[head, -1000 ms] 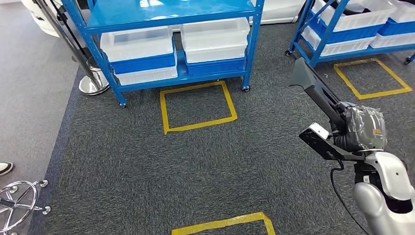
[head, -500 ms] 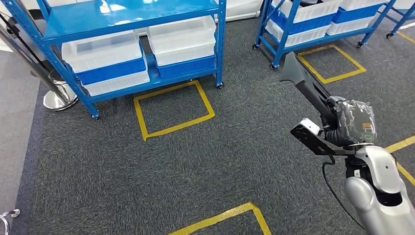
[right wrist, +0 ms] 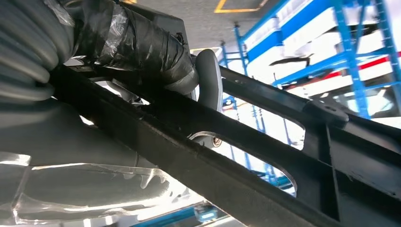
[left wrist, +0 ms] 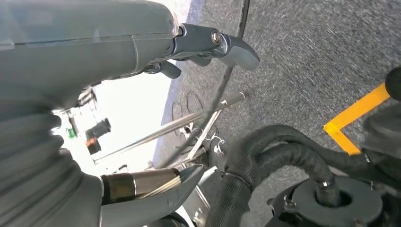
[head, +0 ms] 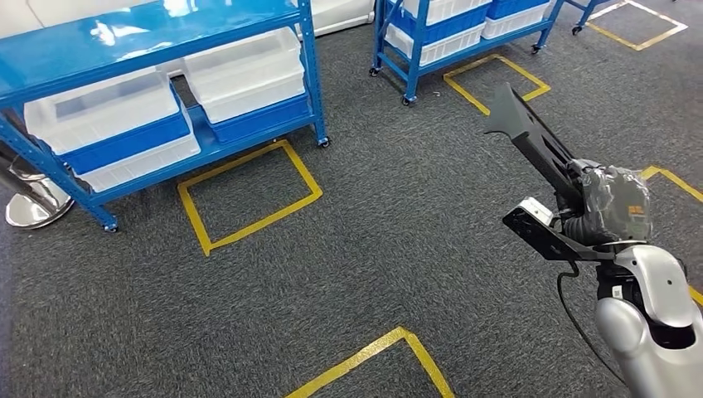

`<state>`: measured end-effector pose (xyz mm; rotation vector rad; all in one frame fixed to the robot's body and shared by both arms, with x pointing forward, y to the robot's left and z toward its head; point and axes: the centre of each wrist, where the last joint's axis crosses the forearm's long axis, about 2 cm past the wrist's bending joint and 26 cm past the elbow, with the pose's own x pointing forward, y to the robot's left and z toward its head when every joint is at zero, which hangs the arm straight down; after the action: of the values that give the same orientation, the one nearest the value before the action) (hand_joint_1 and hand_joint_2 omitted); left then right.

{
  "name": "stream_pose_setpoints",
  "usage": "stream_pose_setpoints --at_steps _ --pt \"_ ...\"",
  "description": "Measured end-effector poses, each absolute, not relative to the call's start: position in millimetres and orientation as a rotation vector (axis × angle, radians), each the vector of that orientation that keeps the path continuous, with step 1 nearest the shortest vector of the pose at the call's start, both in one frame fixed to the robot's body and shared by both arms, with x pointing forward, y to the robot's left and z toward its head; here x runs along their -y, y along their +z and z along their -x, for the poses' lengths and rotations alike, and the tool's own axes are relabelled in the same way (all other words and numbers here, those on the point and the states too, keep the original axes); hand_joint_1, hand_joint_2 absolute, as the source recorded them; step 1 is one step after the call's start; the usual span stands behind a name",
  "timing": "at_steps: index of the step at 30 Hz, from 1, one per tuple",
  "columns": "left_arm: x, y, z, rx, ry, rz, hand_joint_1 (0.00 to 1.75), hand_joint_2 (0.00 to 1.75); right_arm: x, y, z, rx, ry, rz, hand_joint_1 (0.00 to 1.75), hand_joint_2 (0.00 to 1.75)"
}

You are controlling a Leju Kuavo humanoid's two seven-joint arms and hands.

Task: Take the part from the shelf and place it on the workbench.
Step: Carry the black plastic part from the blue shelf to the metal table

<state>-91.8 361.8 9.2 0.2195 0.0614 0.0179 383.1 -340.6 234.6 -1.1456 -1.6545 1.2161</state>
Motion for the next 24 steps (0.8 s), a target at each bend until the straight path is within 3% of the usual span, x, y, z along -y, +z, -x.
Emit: stream_pose_setpoints --at_steps 24 --pt "-360.0 8.9 90.8 -0.057 0.018 -0.216 0.00 1.75 349.1 233.5 -381.5 1.646 1.210 1.150 1.75 1.75"
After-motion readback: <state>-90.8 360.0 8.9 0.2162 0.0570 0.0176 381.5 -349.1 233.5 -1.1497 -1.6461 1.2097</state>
